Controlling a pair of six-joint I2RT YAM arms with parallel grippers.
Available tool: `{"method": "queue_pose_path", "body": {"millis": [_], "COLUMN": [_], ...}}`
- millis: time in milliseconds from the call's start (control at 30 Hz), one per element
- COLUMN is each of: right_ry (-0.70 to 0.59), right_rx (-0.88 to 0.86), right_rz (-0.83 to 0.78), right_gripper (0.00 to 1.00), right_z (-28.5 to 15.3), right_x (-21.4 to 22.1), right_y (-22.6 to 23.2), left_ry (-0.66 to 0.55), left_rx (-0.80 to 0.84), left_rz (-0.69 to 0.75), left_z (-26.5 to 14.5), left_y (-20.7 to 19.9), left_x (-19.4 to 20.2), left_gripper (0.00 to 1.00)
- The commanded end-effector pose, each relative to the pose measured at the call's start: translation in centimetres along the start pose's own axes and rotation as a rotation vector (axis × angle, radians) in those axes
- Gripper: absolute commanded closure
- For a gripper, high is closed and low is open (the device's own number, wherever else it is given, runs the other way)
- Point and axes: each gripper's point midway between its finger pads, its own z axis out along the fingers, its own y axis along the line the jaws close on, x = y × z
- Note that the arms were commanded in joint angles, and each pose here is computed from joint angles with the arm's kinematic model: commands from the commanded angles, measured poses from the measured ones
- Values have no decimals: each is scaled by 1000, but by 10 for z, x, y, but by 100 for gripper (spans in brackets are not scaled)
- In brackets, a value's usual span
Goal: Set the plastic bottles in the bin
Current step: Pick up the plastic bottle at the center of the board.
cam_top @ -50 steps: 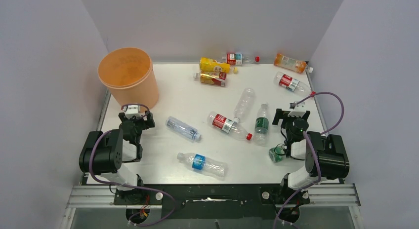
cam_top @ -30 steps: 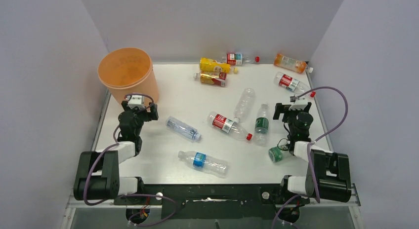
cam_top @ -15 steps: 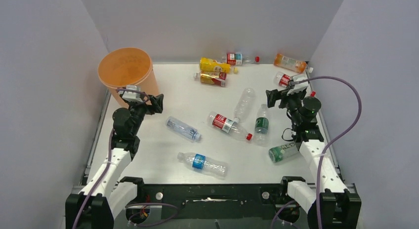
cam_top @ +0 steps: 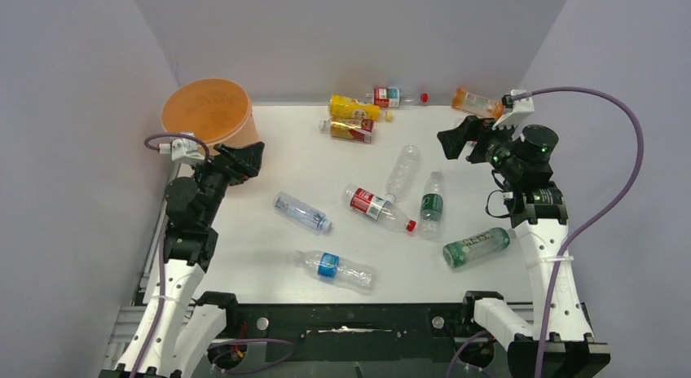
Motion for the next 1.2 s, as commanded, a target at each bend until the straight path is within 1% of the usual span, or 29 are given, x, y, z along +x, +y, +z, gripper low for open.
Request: {"method": "queue_pose_path", "body": {"millis": [0,100,200,267,367,433,500,633,733,800,900,1033,1100,1167], "right_ry": [258,321,352,372,386,387,377,355,364,353,311,280,305,357], "right_rx": [-52,-153,-191,-207,-259,-282,-317,-342,-347,-341,-287,-244,-258,-275], "right_rz": [202,267,273,273,269,268,268,287,324,329,330,344,363,380], "right_gripper": [2,2,2,2,2,2,2,2,2,2,2,2,2,2], "right_z": [-4,-11,-17,-19,-20,-19,-17,-13,-9,-9,-8,-8,-9,-9], "right_x": [54,74,90,97,100,97,90,76,78,78,73,73,78,89], "right_y": [15,34,42,45,51,55,60,64,65,64,59,53,56,60], "left_ry": [137,223,220,244,351,400,405,403,406,417,435,395,386,443], "left_rx": [-11,40,84,121,122,147,189,221,263,242,214,169,165,128], "left_rz": [-154,-137,-181,-208,-240,-250,-281,-339,-338,-323,-288,-260,-260,-293], "left_z": [-5,-9,-16,-18,-13,-12,-12,-12,-18,-20,-22,-29,-34,-39], "left_y": [-26,-41,-48,-52,-48,-50,-56,-62,-73,-75,-80,-83,-84,-80], "left_x": [-2,2,6,13,36,46,48,48,42,38,28,11,8,18], "left_gripper": [16,16,16,16,16,16,16,16,16,16,16,16,16,16]}}
